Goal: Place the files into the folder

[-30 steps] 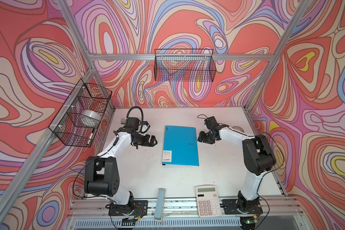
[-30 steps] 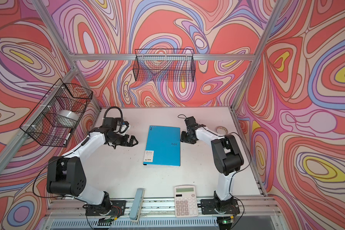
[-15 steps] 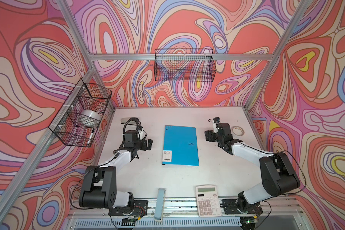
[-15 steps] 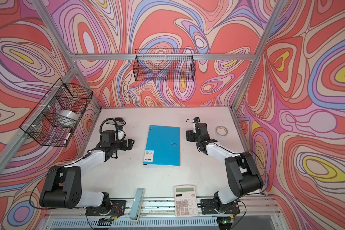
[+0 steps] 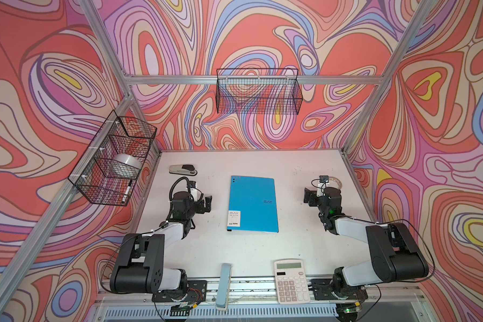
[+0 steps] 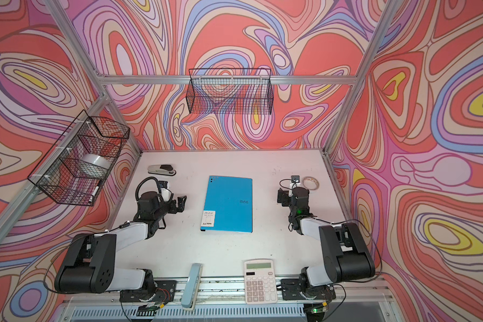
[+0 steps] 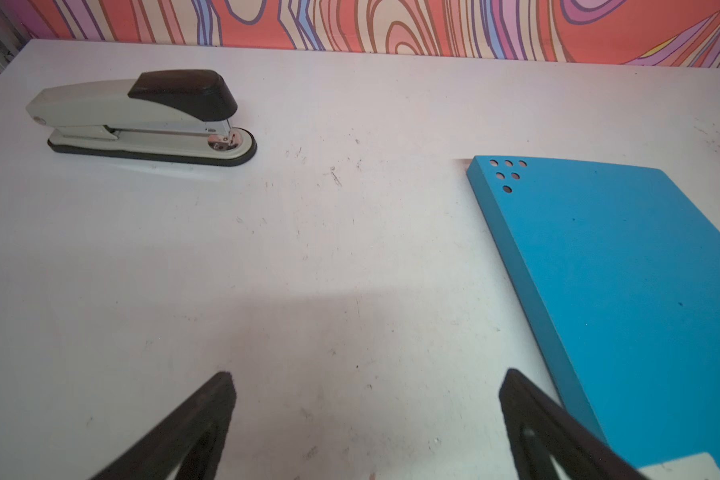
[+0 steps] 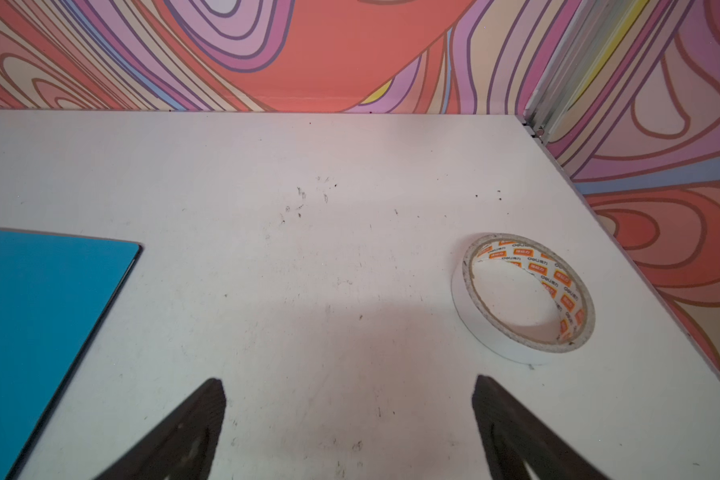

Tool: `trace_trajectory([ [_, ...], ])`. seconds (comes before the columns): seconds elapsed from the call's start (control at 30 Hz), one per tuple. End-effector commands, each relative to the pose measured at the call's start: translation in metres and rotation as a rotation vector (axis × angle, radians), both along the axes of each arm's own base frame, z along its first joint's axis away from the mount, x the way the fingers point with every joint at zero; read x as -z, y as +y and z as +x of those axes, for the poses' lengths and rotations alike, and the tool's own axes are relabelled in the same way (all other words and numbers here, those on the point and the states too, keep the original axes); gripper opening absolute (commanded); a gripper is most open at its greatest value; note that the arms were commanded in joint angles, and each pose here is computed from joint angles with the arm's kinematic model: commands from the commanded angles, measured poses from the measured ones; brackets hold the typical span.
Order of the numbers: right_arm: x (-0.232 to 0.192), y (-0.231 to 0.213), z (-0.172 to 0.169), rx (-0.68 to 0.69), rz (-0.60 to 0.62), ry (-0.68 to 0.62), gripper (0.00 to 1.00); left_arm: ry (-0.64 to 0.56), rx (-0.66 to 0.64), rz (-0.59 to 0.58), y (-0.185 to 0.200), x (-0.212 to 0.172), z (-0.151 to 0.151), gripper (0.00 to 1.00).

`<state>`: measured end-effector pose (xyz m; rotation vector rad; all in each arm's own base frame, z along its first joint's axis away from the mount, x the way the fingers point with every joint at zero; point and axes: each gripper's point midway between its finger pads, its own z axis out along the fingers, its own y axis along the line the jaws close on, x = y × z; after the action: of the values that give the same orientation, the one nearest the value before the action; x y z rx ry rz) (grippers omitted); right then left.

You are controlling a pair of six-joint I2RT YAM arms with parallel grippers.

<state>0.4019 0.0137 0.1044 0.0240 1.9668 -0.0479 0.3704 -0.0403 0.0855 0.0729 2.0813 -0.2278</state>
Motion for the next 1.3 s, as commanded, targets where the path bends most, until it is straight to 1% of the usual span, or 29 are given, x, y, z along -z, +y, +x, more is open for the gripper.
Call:
trace_trajectory([
  [0.0,-0.017,-0.003,0.010,0.009,0.002,-0.139,0.98,-0.098,-0.018,-0.006,0.006,-0.023,0.007,1.00],
  [0.17,-0.016,-0.010,0.010,0.036,-0.010,-0.185,0.98,-0.074,-0.029,-0.056,0.012,-0.021,0.011,1.00],
  [0.23,-0.015,-0.014,0.005,0.050,-0.002,-0.216,0.99,-0.090,-0.036,-0.076,0.015,-0.025,0.009,1.00],
  [0.37,-0.008,-0.024,-0.007,0.101,0.014,-0.272,0.99,-0.105,-0.024,-0.083,0.015,-0.033,0.007,1.00],
  [0.47,-0.006,-0.027,-0.012,0.117,0.018,-0.302,0.98,-0.085,-0.035,-0.082,0.018,-0.036,0.009,1.00],
  [0.6,-0.005,-0.027,-0.010,0.116,0.017,-0.292,0.98,-0.059,-0.035,-0.029,0.023,-0.036,0.011,1.00],
  [0.7,-0.003,-0.025,-0.006,0.105,0.012,-0.269,0.98,-0.101,-0.037,0.017,0.029,-0.027,0.010,1.00],
  [0.8,-0.001,-0.022,-0.001,0.087,0.010,-0.252,0.99,-0.161,-0.065,0.000,0.038,-0.028,0.014,1.00],
  [0.87,-0.001,-0.020,0.002,0.074,0.008,-0.243,0.98,-0.150,-0.074,-0.009,0.041,-0.024,0.017,1.00],
  [0.93,0.003,-0.015,0.007,0.041,0.007,-0.215,0.98,-0.162,-0.078,-0.012,0.042,-0.018,0.015,1.00],
  [0.97,0.005,-0.011,0.010,0.021,0.002,-0.198,0.98,-0.199,-0.071,-0.014,0.041,-0.019,0.014,1.00],
  [1.0,0.007,-0.009,0.013,0.009,0.000,-0.181,0.98,-0.209,-0.060,-0.012,0.039,-0.019,0.011,1.00],
  [1.13,0.011,-0.008,0.021,-0.008,0.012,-0.139,0.98,-0.235,-0.049,0.000,0.037,-0.015,0.002,1.00],
  [1.2,0.014,-0.011,0.025,-0.023,0.040,-0.115,0.99,-0.326,-0.058,-0.020,0.037,-0.019,0.000,1.00],
  [1.23,0.015,-0.012,0.025,-0.027,0.052,-0.107,0.99,-0.324,-0.051,-0.014,0.036,-0.020,-0.002,1.00],
  [1.27,0.015,-0.015,0.026,-0.014,0.056,-0.102,0.99,-0.273,-0.045,-0.006,0.035,-0.013,-0.004,1.00],
])
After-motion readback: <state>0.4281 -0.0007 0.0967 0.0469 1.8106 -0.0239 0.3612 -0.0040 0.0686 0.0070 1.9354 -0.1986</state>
